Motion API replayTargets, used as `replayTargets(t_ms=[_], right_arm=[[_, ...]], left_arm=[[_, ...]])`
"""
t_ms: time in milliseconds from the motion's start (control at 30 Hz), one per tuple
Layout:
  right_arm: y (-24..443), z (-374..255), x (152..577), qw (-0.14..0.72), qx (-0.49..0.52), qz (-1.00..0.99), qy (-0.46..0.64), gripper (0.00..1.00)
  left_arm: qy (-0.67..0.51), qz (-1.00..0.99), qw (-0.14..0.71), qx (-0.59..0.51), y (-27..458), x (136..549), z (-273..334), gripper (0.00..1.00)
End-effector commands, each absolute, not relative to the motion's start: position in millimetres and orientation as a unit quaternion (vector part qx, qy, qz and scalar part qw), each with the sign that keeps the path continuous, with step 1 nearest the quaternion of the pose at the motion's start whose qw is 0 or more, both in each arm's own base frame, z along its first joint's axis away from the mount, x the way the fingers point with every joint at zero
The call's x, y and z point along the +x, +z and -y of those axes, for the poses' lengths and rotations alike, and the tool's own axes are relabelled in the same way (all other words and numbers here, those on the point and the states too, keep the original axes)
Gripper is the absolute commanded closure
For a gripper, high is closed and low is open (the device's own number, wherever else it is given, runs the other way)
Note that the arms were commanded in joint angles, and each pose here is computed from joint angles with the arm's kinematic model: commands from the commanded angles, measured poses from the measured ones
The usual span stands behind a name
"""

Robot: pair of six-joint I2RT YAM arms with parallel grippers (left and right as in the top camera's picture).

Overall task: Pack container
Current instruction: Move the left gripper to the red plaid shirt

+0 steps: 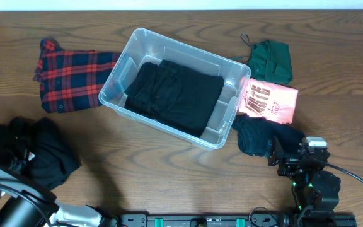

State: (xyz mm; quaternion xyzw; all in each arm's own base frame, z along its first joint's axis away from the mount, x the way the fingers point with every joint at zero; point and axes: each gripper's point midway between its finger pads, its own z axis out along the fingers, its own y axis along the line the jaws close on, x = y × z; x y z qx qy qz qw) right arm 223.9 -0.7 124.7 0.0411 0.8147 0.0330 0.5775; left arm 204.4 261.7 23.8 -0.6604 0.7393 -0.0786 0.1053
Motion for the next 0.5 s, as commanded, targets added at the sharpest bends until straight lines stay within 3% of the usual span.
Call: replayTargets(t_ms=[0,467], right_arm=[[123.9,-0.1,223.8,0.578,0.043,-0.814,0.038,0.01],[123.9,-0.1,223.8,0.578,0.043,-0.814,0.038,0.01]], left_arm=[[-0.144,-0.731,0.162,-0.647,46.1,224.0,-264.2,0.04],[-0.058,-0.722,0.4,-0.562,201.6,224.6,-286.1,0.03]])
